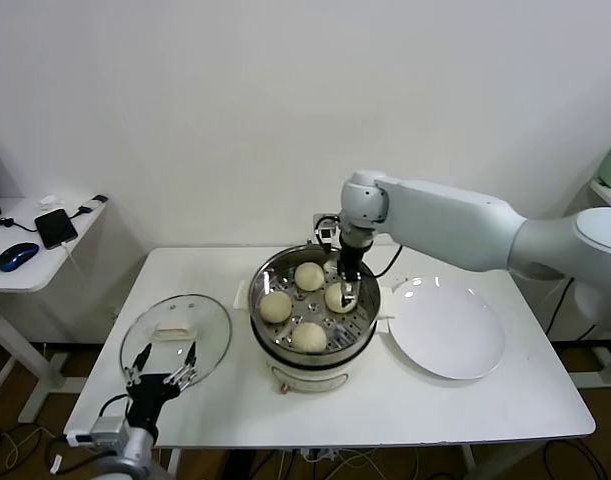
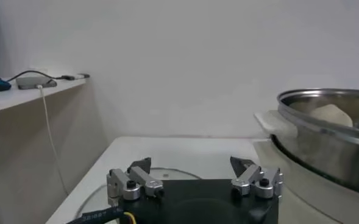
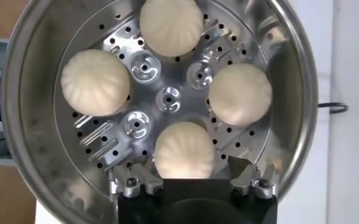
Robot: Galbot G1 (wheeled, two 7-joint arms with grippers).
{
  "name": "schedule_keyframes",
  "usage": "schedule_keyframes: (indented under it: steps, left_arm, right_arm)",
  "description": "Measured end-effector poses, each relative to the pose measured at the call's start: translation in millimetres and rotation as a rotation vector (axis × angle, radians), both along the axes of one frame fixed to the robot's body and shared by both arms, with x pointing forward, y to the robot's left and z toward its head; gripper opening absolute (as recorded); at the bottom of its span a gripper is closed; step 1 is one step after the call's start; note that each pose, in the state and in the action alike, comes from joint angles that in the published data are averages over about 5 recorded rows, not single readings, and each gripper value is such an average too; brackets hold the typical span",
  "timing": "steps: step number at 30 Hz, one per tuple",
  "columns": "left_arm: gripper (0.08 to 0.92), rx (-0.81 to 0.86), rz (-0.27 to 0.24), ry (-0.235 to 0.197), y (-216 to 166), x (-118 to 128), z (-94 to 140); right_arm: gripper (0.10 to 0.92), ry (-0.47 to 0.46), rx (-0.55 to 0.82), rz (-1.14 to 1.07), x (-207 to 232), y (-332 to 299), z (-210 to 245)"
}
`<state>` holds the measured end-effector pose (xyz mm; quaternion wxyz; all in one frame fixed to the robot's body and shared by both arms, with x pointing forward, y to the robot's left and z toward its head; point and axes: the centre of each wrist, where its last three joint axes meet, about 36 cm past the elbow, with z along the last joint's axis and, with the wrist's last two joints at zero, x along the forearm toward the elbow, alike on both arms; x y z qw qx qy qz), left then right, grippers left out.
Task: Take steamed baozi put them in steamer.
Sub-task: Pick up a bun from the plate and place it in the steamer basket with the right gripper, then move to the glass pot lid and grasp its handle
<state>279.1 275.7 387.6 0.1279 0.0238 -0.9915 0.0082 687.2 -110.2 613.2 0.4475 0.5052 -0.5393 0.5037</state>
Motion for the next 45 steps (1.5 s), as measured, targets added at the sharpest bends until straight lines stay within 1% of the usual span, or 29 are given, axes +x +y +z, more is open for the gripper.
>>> schedule_keyframes:
  steps: [5,8,11,15,19,23,27,31,35,40,45]
  left_arm:
    - [0.823,-0.013,0.012,-0.018,-2,-3,4]
    - [0.823,-0.028,0.023,-0.040,-4,-4,6]
    - [0.823,-0.047,0.032,-0.066,-6,-4,9]
    - [0.823,-0.064,0.041,-0.095,-8,-3,13]
    - [0.823,-0.070,0.044,-0.114,-10,-1,13]
    - [0.823,-0.057,0.047,-0.126,-10,1,13]
    - [0.823,-0.017,0.052,-0.134,-7,5,11]
    - [0.823,0.051,0.053,-0.143,-3,11,7]
    - [0.823,0.142,0.057,-0.149,2,17,0]
    - [0.823,0.320,0.050,-0.149,9,24,-11]
    - [0.823,0.610,0.023,-0.148,16,28,-22]
  right_arm:
    - [0.823,-0.030,0.074,-0.018,-6,-20,12]
    - [0.823,-0.069,0.176,-0.031,-12,-36,20]
    - [0.823,-0.129,0.315,-0.045,-20,-55,25]
    - [0.823,-0.237,0.528,-0.076,-33,-82,23]
    - [0.823,-0.365,0.760,-0.140,-51,-109,9]
    - [0.823,-0.491,0.977,-0.251,-73,-137,-18]
    - [0.823,-0.612,1.161,-0.404,-99,-166,-54]
    - [0.823,-0.732,1.308,-0.584,-129,-189,-93]
    - [0.823,-0.831,1.398,-0.772,-163,-204,-132]
    - [0.823,-0.916,1.442,-0.979,-207,-214,-172]
    - [0.823,-0.961,1.444,-1.127,-245,-220,-201]
